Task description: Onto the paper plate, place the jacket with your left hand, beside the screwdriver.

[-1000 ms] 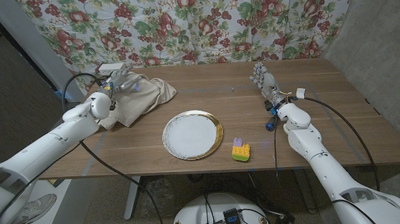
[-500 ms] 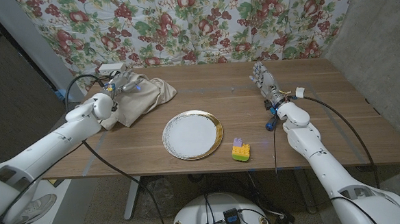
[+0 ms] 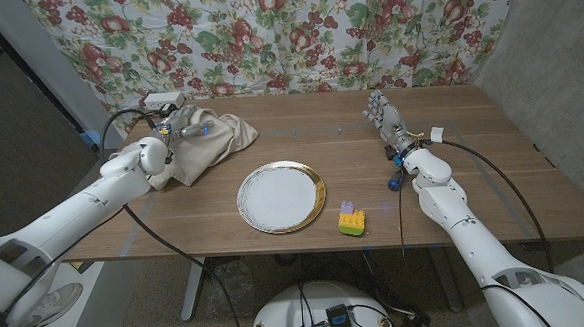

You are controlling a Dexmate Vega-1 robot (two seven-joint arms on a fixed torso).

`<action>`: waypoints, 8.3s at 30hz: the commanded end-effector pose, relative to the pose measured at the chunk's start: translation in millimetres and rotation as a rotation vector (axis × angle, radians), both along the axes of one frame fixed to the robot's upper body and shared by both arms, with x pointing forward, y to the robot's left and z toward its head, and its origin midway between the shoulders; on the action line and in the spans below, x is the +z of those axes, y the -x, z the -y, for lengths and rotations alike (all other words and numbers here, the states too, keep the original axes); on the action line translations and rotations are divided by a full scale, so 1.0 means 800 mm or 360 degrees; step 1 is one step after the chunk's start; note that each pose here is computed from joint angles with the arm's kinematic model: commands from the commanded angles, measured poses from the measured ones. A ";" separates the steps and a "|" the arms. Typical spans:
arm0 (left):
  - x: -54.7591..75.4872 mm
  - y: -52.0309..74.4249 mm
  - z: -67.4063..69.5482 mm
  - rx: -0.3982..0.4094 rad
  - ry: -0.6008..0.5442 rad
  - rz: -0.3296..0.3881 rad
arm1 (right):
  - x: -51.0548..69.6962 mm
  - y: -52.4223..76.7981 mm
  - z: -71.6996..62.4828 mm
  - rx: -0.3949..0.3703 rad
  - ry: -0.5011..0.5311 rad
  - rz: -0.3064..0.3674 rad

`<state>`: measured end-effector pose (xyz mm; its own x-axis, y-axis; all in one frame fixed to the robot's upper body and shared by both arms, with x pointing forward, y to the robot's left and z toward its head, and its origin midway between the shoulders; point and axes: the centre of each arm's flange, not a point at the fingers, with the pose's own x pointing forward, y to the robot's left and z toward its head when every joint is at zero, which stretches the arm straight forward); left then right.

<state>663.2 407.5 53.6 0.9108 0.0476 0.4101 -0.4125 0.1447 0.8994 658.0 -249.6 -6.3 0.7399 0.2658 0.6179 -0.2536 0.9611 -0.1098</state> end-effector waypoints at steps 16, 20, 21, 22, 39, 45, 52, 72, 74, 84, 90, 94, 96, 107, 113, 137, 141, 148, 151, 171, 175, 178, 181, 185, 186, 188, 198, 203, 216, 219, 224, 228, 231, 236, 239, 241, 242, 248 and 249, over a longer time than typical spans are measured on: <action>-0.017 0.001 0.001 0.0201 -0.0068 -0.0099 | -0.003 0.006 0.004 0.0002 0.0003 -0.0002; -0.022 -0.002 -0.002 0.0191 -0.0047 -0.0096 | -0.003 0.006 0.002 0.0002 0.0008 -0.0003; -0.022 -0.004 -0.003 0.0185 -0.0033 -0.0117 | -0.003 0.006 0.002 0.0003 0.0008 -0.0004; -0.022 -0.004 -0.003 0.0184 -0.0033 -0.0118 | -0.003 0.006 0.002 0.0003 0.0008 -0.0004; -0.033 -0.024 -0.007 0.0175 0.0022 -0.0172 | 0.001 0.003 -0.001 -0.0007 0.0016 -0.0003; -0.032 -0.029 -0.004 0.0157 0.0018 -0.0210 | 0.001 0.003 0.000 -0.0012 0.0012 -0.0004; -0.033 -0.031 0.002 0.0176 -0.0022 -0.0202 | 0.001 0.004 0.002 -0.0016 0.0013 0.0003; -0.036 -0.027 0.005 0.0219 -0.0043 -0.0125 | 0.002 0.008 0.001 -0.0014 0.0017 0.0014; -0.036 -0.027 0.005 0.0230 -0.0033 -0.0130 | 0.002 0.009 0.001 -0.0016 0.0016 0.0016; -0.038 -0.023 0.007 0.0278 -0.0039 0.0024 | 0.002 0.015 0.003 -0.0021 0.0018 0.0032; -0.039 -0.017 0.005 0.0299 -0.0013 0.0179 | 0.001 0.017 0.005 -0.0025 0.0012 0.0033; -0.039 -0.014 0.003 0.0270 0.0017 0.0234 | 0.001 0.018 0.005 -0.0026 0.0013 0.0035; -0.041 -0.013 0.003 0.0271 0.0035 0.0279 | 0.001 0.018 0.005 -0.0025 0.0016 0.0039; -0.037 0.000 0.000 0.0220 0.0116 0.0467 | 0.004 0.018 0.002 -0.0025 0.0026 0.0043; -0.031 0.007 0.000 0.0204 0.0190 0.0513 | 0.004 0.018 0.001 -0.0022 0.0024 0.0042; -0.009 0.034 0.009 0.0117 0.0262 0.0621 | 0.003 0.026 0.000 -0.0023 0.0026 0.0066; -0.004 0.037 0.011 0.0100 0.0260 0.0627 | 0.003 0.028 0.000 -0.0023 0.0020 0.0070; 0.004 0.044 0.015 0.0068 0.0255 0.0665 | 0.004 0.030 -0.001 -0.0022 0.0019 0.0077; 0.007 0.046 0.015 0.0064 0.0251 0.0679 | 0.003 0.030 -0.001 -0.0022 0.0019 0.0081; 0.028 0.061 0.025 -0.0019 0.0259 0.0756 | 0.007 0.034 -0.004 -0.0020 0.0017 0.0104; 0.031 0.065 0.029 -0.0036 0.0242 0.0770 | 0.007 0.034 -0.004 -0.0019 0.0018 0.0106; 0.035 0.070 0.035 -0.0065 0.0242 0.0783 | 0.007 0.035 -0.003 -0.0018 0.0013 0.0108; 0.038 0.075 0.038 -0.0081 0.0244 0.0807 | 0.007 0.035 -0.003 -0.0017 0.0020 0.0115; 0.040 0.081 0.041 -0.0105 0.0230 0.0828 | 0.008 0.037 -0.003 -0.0015 0.0018 0.0118; 0.041 0.082 0.042 -0.0094 0.0224 0.0825 | 0.007 0.037 -0.003 -0.0015 0.0017 0.0119; 0.042 0.085 0.043 -0.0106 0.0221 0.0831 | 0.007 0.038 -0.002 -0.0015 0.0018 0.0122; 0.047 0.098 0.047 -0.0146 0.0230 0.0871 | 0.005 0.043 -0.001 -0.0013 0.0014 0.0126; 0.050 0.103 0.048 -0.0187 0.0250 0.0895 | 0.006 0.044 -0.001 -0.0009 0.0017 0.0131; 0.067 0.118 0.059 -0.0247 0.0227 0.0930 | 0.004 0.048 0.000 -0.0006 0.0009 0.0139; 0.071 0.120 0.062 -0.0249 0.0217 0.0932 | 0.004 0.049 0.000 -0.0002 0.0014 0.0144; 0.076 0.123 0.067 -0.0272 0.0199 0.0949 | 0.004 0.049 0.000 -0.0003 0.0003 0.0144; 0.080 0.125 0.072 -0.0315 0.0203 0.0949 | 0.004 0.050 0.001 -0.0005 0.0002 0.0149; 0.083 0.127 0.078 -0.0346 0.0187 0.0941 | 0.005 0.051 0.001 -0.0004 -0.0002 0.0152; 0.085 0.134 0.085 -0.0362 0.0160 0.0983 | 0.005 0.051 0.001 -0.0003 -0.0001 0.0157; 0.087 0.136 0.087 -0.0394 0.0188 0.0981 | 0.004 0.051 0.001 -0.0002 -0.0005 0.0158; 0.088 0.141 0.091 -0.0400 0.0157 0.0986 | 0.004 0.051 0.000 -0.0001 0.0004 0.0161; 0.088 0.142 0.093 -0.0419 0.0163 0.0991 | 0.003 0.051 0.000 0.0001 0.0002 0.0160; 0.089 0.150 0.099 -0.0453 0.0141 0.1013 | 0.002 0.051 0.000 0.0002 -0.0004 0.0158; 0.089 0.152 0.102 -0.0433 0.0107 0.1026 | 0.002 0.052 0.000 0.0002 0.0000 0.0160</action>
<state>553.8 337.5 121.7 0.5032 -0.0605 0.8620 -0.7892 0.3742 0.4870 617.2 -249.8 -3.1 0.6753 0.2662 0.6878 -0.2410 0.9610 -0.1354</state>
